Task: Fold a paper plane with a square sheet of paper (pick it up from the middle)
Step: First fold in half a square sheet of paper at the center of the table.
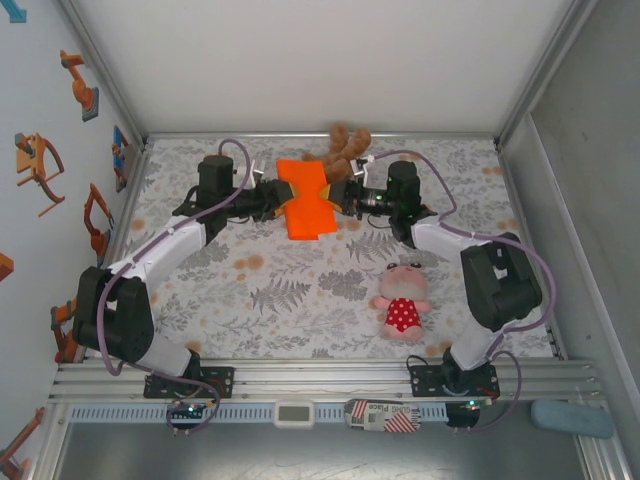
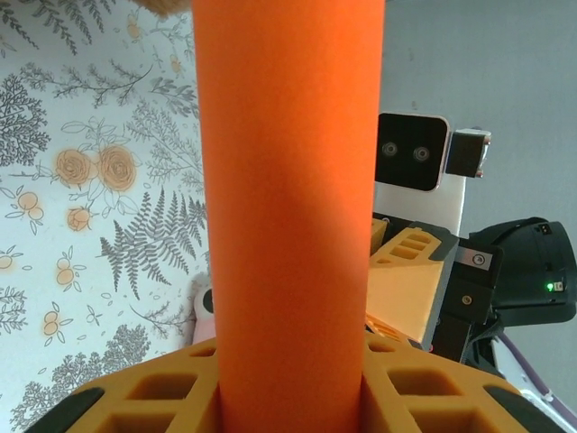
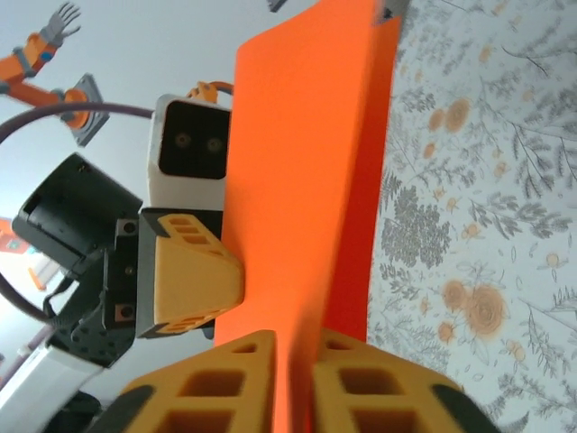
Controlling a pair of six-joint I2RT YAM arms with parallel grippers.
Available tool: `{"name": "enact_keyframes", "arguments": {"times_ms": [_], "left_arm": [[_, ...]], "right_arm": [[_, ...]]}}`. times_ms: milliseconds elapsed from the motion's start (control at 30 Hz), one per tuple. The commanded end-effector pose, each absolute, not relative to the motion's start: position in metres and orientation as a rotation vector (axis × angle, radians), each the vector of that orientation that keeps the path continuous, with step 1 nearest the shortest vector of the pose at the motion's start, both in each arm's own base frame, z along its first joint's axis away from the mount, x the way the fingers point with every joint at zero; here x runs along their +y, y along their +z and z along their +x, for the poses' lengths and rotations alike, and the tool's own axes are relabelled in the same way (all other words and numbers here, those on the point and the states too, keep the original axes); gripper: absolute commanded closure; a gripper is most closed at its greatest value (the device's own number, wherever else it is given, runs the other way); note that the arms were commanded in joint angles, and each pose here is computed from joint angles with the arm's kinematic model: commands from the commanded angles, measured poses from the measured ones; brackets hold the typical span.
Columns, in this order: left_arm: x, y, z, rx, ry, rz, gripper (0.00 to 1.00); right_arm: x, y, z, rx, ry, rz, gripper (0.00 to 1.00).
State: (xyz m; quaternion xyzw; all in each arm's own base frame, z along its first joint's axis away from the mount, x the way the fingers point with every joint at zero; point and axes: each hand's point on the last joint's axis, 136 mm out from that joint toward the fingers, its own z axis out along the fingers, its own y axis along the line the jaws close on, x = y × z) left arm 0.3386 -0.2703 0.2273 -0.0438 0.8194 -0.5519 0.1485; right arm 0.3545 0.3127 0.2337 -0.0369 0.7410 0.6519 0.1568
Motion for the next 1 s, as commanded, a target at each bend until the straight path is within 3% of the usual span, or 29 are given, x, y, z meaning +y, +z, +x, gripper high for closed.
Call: {"name": "enact_keyframes", "arguments": {"times_ms": [0, 167, 367, 533, 733, 967], "left_arm": [[-0.27, 0.214, 0.335, 2.391, -1.592, -0.105, 0.65], [-0.268, 0.204, 0.334, 2.42, -1.565, -0.136, 0.54], [-0.246, 0.183, 0.336, 2.473, -1.344, -0.238, 0.15], [-0.219, 0.169, 0.335, 2.464, -1.149, -0.321, 0.0], [-0.208, 0.159, 0.332, 2.423, -1.121, -0.388, 0.04], [-0.21, 0.135, 0.328, 2.433, -1.173, -0.463, 0.04]], "right_arm": [[0.306, 0.246, 0.353, 2.133, 1.755, -0.161, 0.92], [0.296, 0.243, 0.349, 2.187, 1.629, -0.152, 1.0], [0.274, 0.24, 0.35, 2.25, 1.485, -0.082, 1.0], [0.239, 0.246, 0.347, 2.32, 1.254, -0.063, 1.0], [0.228, 0.248, 0.341, 2.415, 1.115, -0.064, 1.0], [0.27, 0.205, 0.338, 2.54, 1.101, -0.044, 1.0]]}}
